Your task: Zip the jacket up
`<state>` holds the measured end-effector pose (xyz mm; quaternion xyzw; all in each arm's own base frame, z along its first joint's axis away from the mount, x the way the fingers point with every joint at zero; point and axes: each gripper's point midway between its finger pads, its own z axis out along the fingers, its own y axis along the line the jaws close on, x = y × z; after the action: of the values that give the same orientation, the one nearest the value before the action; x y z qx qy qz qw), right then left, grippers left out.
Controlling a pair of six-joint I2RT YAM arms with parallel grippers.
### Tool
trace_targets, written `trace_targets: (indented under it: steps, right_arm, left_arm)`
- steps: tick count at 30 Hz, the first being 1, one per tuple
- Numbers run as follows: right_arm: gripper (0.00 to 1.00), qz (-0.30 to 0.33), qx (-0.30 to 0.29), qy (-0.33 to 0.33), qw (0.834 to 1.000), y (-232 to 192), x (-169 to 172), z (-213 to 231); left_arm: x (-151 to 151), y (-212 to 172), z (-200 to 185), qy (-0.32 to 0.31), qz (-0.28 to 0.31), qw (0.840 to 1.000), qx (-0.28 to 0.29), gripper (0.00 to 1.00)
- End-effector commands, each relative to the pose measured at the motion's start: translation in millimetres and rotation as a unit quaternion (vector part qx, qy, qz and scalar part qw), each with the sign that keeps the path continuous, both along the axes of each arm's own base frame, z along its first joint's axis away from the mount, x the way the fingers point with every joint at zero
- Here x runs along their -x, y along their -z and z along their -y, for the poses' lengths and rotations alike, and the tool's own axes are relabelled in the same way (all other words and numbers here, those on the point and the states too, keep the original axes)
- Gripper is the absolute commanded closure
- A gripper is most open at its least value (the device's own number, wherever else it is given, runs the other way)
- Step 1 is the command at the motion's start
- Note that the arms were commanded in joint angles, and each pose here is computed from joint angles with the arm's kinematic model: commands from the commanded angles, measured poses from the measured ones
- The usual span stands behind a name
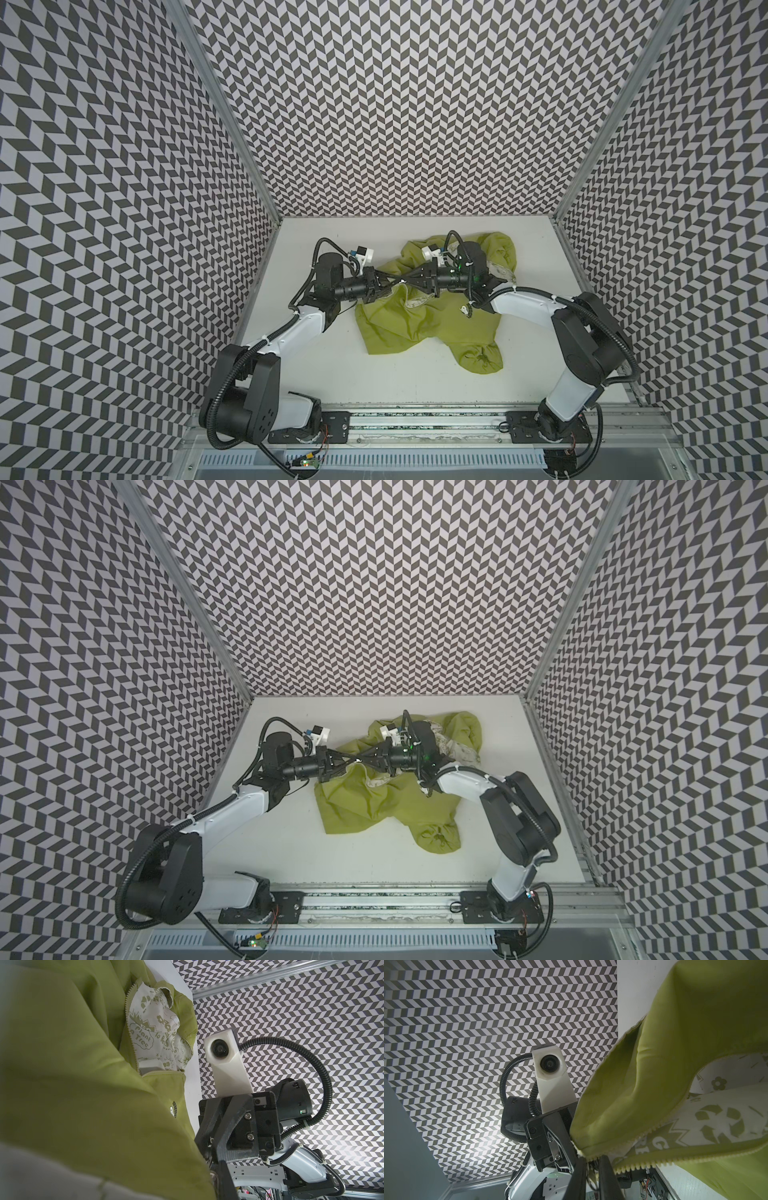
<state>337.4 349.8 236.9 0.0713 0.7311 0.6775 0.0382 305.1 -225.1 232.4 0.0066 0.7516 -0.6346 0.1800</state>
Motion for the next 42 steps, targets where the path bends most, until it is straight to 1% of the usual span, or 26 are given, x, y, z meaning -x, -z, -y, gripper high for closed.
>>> trace_targets:
  steps: [1,6,12,28,31,34,36,38,40,42]
  right_arm:
    - [0.85,0.042,-0.024,-0.011,0.999,-26,8,1]
    - [0.82,0.04,-0.021,-0.014,0.999,-23,10,1]
    - [0.82,0.037,-0.016,-0.018,0.999,-18,10,0]
    - [0.94,0.033,-0.006,-0.018,0.999,-10,9,-1]
    - [1.0,0.034,0.001,-0.019,0.999,-9,8,-1]
    - [1.0,0.034,0.018,-0.02,0.999,-6,7,-2]
    - [1.0,0.033,0.033,-0.02,0.999,-4,6,-1]
    - [1.0,0.03,0.045,-0.018,0.998,-1,6,-1]
    - [1.0,0.026,0.053,-0.018,0.998,2,5,-1]
    - [1.0,0.023,0.055,-0.018,0.998,3,5,-1]
  left_arm:
    - [-1,-12,-1,-0.002,0.017,1.0,0.008,1.0]
    - [0,-12,-2,-0.004,0.017,1.0,0.008,1.0]
    - [0,-12,-1,-0.005,0.016,1.0,0.007,1.0]
    - [1,-12,1,-0.004,0.015,1.0,0.007,1.0]
    - [2,-12,1,-0.003,0.013,1.0,0.007,1.0]
    - [3,-11,0,-0.004,0.009,1.0,0.004,0.99]
    - [3,-10,0,-0.004,0.007,1.0,0.003,0.93]
    - [3,-10,-1,-0.007,0.004,1.0,0.001,0.79]
    - [3,-9,-1,-0.009,0.002,1.0,-0.001,0.7]
    - [4,-9,-2,-0.01,0.003,1.0,-0.004,0.66]
